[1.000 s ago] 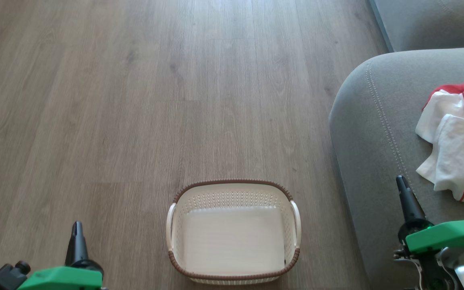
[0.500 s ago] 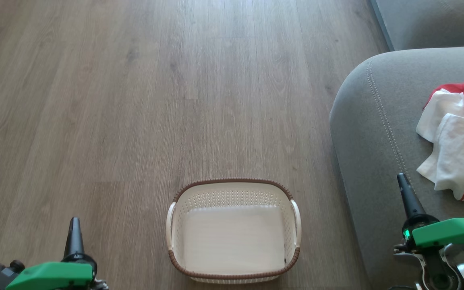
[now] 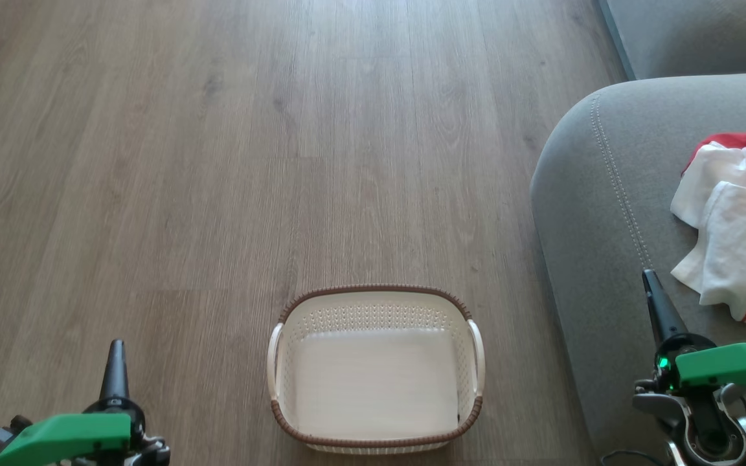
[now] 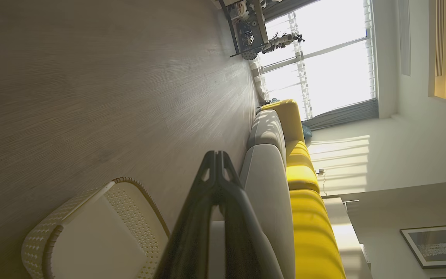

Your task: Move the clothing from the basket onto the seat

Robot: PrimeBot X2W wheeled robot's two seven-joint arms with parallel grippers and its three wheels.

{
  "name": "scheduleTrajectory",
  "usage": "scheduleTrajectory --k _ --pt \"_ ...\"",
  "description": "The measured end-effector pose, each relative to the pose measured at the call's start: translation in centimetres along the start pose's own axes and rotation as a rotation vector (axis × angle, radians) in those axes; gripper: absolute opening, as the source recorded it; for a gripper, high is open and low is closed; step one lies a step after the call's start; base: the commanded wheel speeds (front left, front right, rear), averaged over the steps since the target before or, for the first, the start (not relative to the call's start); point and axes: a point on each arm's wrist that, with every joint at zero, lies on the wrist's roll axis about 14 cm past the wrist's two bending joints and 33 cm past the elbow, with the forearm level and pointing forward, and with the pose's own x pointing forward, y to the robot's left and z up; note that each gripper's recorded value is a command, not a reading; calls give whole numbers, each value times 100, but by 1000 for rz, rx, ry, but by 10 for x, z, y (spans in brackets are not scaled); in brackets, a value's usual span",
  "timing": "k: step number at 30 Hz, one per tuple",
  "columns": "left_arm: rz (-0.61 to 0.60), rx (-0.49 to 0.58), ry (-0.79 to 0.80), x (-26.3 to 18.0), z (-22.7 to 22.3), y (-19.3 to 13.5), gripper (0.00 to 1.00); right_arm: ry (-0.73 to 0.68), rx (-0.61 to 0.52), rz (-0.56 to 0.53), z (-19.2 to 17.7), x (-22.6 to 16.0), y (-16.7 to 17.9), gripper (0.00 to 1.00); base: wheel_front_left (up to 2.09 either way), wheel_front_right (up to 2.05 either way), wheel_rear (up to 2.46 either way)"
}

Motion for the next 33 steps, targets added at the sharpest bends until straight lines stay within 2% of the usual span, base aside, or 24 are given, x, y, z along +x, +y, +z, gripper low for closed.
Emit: scheduleTrajectory --k 26,33 --pt "-76 -301 15 8 11 -19 0 0 311 -8 -4 9 5 0 0 0 0" --pt "-78 -311 19 8 10 -19 0 1 323 -10 -5 9 5 0 0 0 0"
